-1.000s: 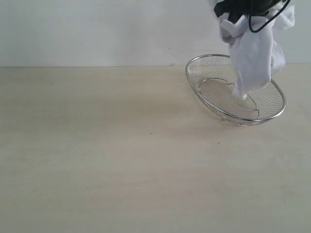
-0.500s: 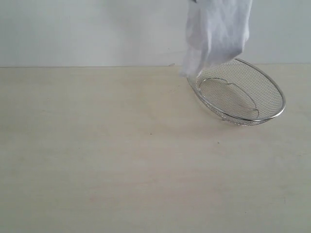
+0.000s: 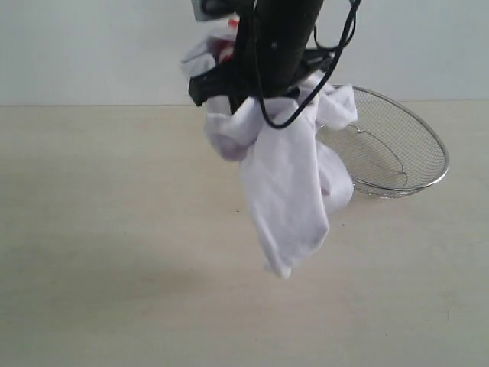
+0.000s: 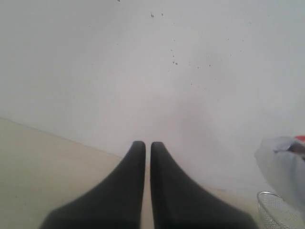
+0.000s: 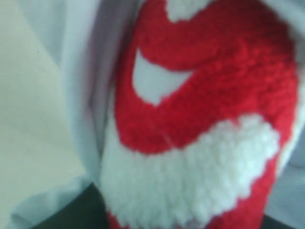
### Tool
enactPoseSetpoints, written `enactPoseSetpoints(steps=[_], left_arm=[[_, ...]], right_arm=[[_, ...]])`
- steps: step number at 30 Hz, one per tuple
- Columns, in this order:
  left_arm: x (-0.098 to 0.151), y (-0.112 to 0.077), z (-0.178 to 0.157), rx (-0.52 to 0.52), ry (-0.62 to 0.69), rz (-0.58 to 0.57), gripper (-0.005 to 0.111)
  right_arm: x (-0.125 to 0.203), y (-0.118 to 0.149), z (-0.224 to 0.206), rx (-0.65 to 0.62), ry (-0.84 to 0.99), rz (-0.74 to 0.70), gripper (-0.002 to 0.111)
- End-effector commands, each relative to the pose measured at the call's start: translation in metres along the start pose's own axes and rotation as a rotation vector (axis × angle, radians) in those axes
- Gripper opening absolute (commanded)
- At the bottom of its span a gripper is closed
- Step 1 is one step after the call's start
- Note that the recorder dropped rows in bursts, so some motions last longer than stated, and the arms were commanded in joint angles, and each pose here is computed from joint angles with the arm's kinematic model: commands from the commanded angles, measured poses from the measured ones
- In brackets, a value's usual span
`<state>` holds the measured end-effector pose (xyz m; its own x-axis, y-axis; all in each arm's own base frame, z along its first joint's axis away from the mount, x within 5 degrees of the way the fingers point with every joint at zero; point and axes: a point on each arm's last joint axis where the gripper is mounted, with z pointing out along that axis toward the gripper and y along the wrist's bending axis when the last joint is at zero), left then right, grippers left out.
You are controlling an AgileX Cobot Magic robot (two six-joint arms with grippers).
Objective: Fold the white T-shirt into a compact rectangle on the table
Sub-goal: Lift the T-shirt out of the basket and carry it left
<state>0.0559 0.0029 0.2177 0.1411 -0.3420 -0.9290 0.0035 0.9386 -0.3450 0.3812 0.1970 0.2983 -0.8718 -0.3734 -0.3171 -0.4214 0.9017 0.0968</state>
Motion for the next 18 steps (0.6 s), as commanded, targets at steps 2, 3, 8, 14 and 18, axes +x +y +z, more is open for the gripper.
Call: enactPoseSetpoints(steps=[2, 3, 8, 14, 18], left_arm=[[-0.002, -0.003, -0.001, -0.004, 0.061, -0.021, 0.004], [-0.002, -0.003, -0.001, -0.005, 0.075, -0.019, 0.004], [0.002, -0.003, -0.002, -0.011, 0.118, -0.02, 0.004], [0.004, -0.002, -0.002, -0.014, 0.138, -0.042, 0.004], [0.004, -0.002, -0.002, -0.014, 0.138, -0.042, 0.004]], right_arm=[[0.015, 0.005, 0.044, -0.05, 0.137, 0.057, 0.0], [0.017, 0.007, 0.051, -0.048, 0.156, 0.053, 0.0], [0.025, 0.028, 0.089, -0.049, 0.246, 0.01, 0.0], [0.036, 0.044, 0.139, -0.051, 0.338, -0.011, 0.0], [0.032, 0.056, 0.151, -0.062, 0.266, -0.023, 0.0]])
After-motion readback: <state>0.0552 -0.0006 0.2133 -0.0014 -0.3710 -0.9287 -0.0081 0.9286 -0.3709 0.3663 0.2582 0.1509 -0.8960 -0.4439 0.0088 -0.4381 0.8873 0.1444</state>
